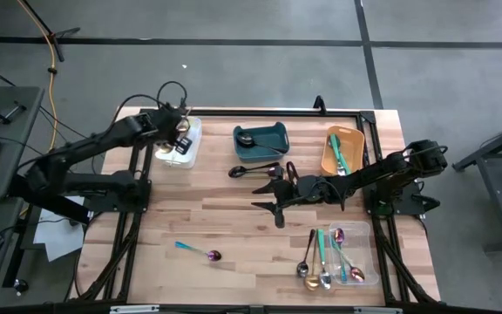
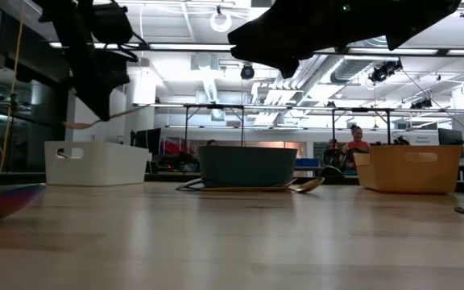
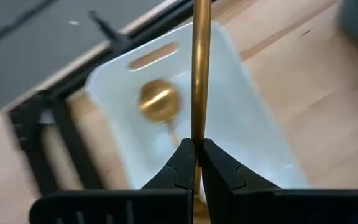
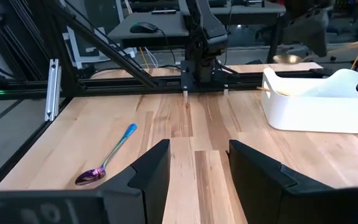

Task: Sort silverware by color (type)
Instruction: Put the gold spoon into the white bin

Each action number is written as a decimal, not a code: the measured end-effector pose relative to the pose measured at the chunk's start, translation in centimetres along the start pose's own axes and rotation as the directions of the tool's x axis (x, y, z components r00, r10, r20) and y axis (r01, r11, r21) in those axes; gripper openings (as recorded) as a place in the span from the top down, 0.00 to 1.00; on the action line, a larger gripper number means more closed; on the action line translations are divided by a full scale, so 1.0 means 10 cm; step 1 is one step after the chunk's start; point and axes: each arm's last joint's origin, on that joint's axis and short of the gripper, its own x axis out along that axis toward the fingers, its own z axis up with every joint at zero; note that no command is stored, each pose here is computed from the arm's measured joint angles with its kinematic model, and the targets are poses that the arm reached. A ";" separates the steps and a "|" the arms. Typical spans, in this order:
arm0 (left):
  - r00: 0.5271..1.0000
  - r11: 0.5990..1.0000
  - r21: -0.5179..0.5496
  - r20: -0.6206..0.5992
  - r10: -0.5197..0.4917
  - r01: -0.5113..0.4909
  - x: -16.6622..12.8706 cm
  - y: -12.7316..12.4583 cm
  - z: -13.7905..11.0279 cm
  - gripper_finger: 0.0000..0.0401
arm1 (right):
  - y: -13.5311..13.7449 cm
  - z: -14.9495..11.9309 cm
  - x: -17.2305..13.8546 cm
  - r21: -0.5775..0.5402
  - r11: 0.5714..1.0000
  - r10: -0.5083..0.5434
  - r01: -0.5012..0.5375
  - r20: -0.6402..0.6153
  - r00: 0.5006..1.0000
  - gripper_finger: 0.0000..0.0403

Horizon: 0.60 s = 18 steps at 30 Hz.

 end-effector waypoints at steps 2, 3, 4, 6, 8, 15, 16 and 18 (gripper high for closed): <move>0.999 0.998 -0.038 -0.004 -0.047 0.047 0.06 0.00 0.05 0.99 | 0.00 0.00 0.00 0.000 1.000 0.000 0.000 0.000 1.000 0.61; 0.998 0.997 -0.049 -0.020 -0.054 0.053 0.11 0.00 0.06 0.99 | 0.00 0.00 0.00 0.001 1.000 0.000 0.000 0.002 1.000 0.61; 0.998 0.998 -0.052 -0.047 -0.047 0.045 0.16 0.01 0.07 0.99 | 0.00 0.00 0.00 0.001 1.000 0.000 0.000 0.004 1.000 0.61; 0.993 0.999 -0.050 -0.118 -0.022 0.016 0.28 0.02 0.06 0.99 | 0.00 0.01 0.00 0.001 1.000 0.000 0.000 0.007 1.000 0.61; 0.984 0.999 -0.048 -0.176 -0.003 -0.005 0.40 0.00 0.05 0.99 | 0.00 0.00 0.00 0.001 1.000 0.000 0.000 0.006 1.000 0.61; 0.959 0.998 -0.061 -0.282 0.014 -0.033 0.69 0.00 0.05 0.99 | 0.00 0.00 0.00 0.000 1.000 0.000 0.000 -0.001 1.000 0.61; 0.956 0.997 -0.065 -0.294 0.014 -0.034 0.70 0.01 0.04 0.99 | 0.00 0.00 0.00 0.000 1.000 0.000 0.000 -0.003 1.000 0.61; 0.952 0.996 -0.076 -0.305 0.012 -0.036 0.70 0.02 0.04 0.99 | 0.00 -0.01 0.00 -0.001 1.000 0.000 0.000 -0.006 1.000 0.61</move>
